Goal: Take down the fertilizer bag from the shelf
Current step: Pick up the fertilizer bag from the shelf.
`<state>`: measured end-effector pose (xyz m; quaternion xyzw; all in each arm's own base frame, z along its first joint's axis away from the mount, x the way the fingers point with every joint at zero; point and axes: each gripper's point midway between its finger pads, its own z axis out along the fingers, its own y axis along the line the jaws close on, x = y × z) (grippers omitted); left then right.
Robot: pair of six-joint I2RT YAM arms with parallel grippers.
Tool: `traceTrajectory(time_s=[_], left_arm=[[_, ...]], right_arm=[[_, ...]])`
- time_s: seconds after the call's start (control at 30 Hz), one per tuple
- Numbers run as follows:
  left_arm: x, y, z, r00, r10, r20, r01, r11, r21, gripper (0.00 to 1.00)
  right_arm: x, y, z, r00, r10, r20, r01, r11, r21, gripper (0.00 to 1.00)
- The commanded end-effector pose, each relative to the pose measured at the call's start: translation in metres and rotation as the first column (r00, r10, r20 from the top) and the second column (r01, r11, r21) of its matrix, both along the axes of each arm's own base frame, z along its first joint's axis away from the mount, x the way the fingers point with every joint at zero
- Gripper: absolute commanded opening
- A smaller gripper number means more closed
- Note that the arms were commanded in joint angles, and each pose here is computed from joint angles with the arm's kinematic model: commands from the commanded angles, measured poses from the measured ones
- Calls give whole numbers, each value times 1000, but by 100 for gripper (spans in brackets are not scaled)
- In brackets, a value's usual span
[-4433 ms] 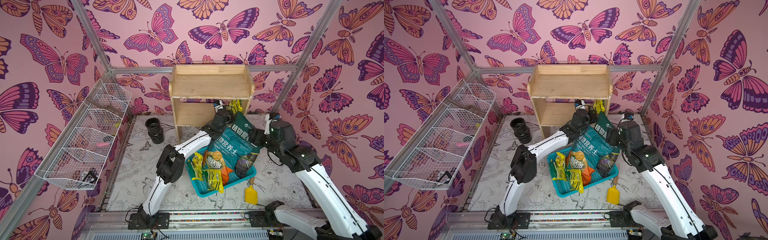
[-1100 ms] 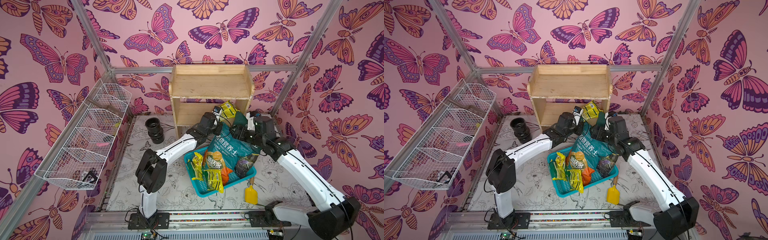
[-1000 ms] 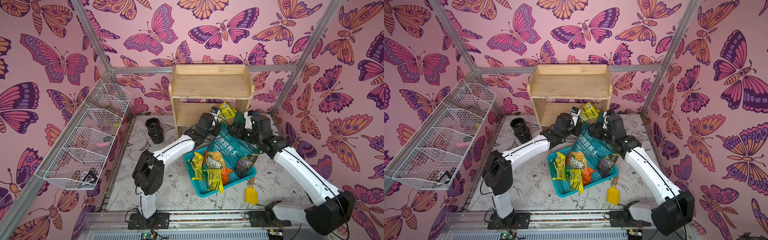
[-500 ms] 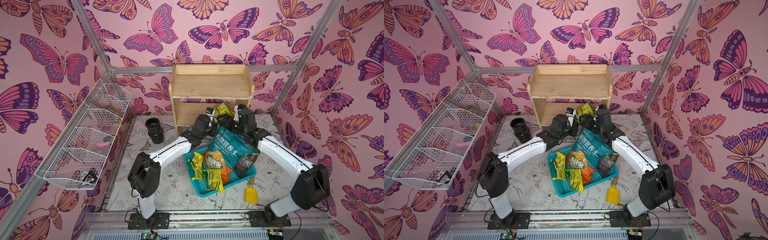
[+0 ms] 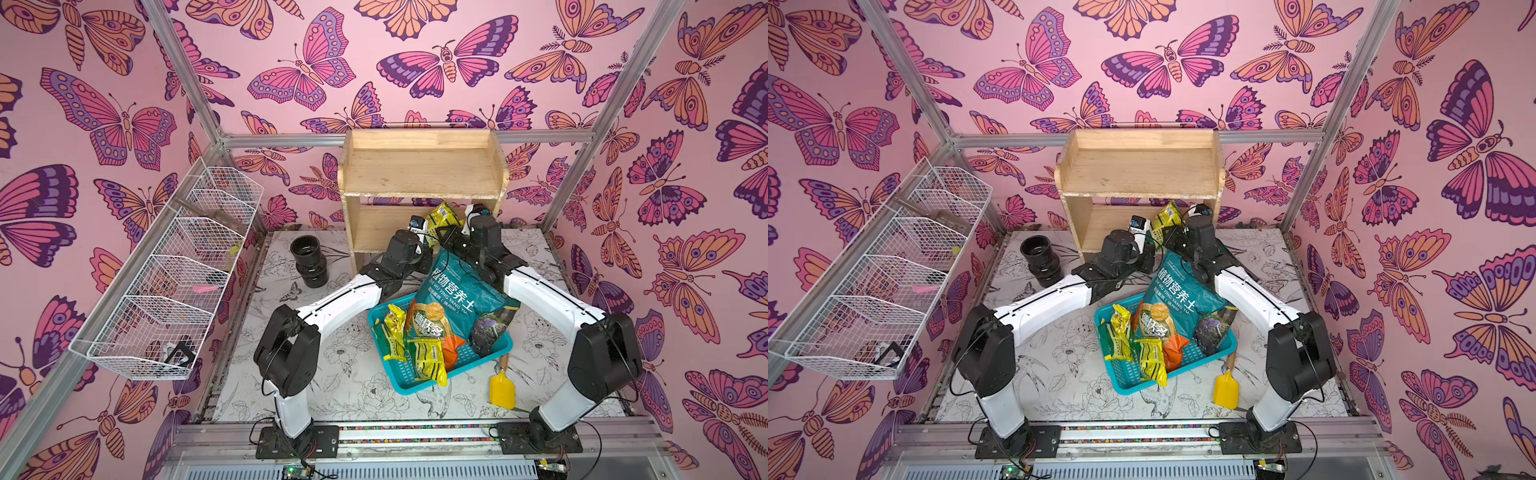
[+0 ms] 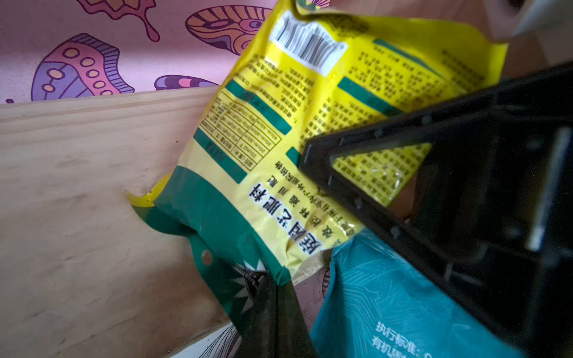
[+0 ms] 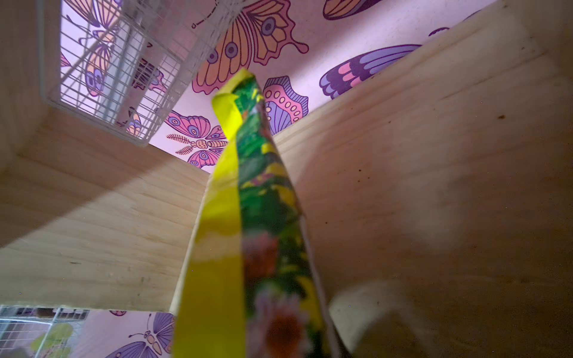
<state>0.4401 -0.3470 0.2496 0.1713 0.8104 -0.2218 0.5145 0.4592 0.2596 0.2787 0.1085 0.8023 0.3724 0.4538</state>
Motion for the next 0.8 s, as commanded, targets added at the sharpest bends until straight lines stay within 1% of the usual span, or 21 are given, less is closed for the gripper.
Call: traceTrajectory(time_s=[0.0,0.07,0.1,0.17,0.2,0.3,0.4,0.5,0.63,0.67,0.7,0.77], left_arm=[[-6,8,-4,1000,9,-26,-9,1000,8,38],[-4,18,1,998,63,-18,-63,998,3,83],[-4,24,4,996,93,-8,-93,996,4,100],[-6,37,16,990,137,25,-137,991,-2,100],[-8,44,23,986,159,44,-159,987,-12,100],[-19,65,42,977,197,83,-193,980,-49,100],[-31,88,55,968,234,86,-226,970,-95,100],[-43,109,62,960,267,84,-253,956,-148,100],[-59,133,68,947,311,87,-291,939,-182,100],[-61,137,65,944,319,84,-301,937,-180,100],[-70,146,78,938,331,103,-305,929,-209,100],[-77,155,78,931,350,104,-322,921,-221,100]], right_arm=[[-2,2,23,997,3,78,-4,1000,16,19],[-8,5,32,995,14,99,-15,1000,13,19],[-14,7,39,993,25,115,-27,1000,14,18],[-20,10,47,990,31,136,-33,999,15,17],[-28,8,61,986,30,166,-36,999,33,16],[-38,6,79,979,28,201,-45,996,76,16],[-51,7,93,973,45,225,-67,994,91,15],[-66,9,103,968,71,241,-91,993,75,15],[-87,13,97,973,122,195,-131,991,37,15],[-94,13,92,974,134,181,-140,990,21,15],[-102,12,88,975,143,171,-145,989,1,15],[-116,7,79,977,157,145,-152,987,-42,15]])
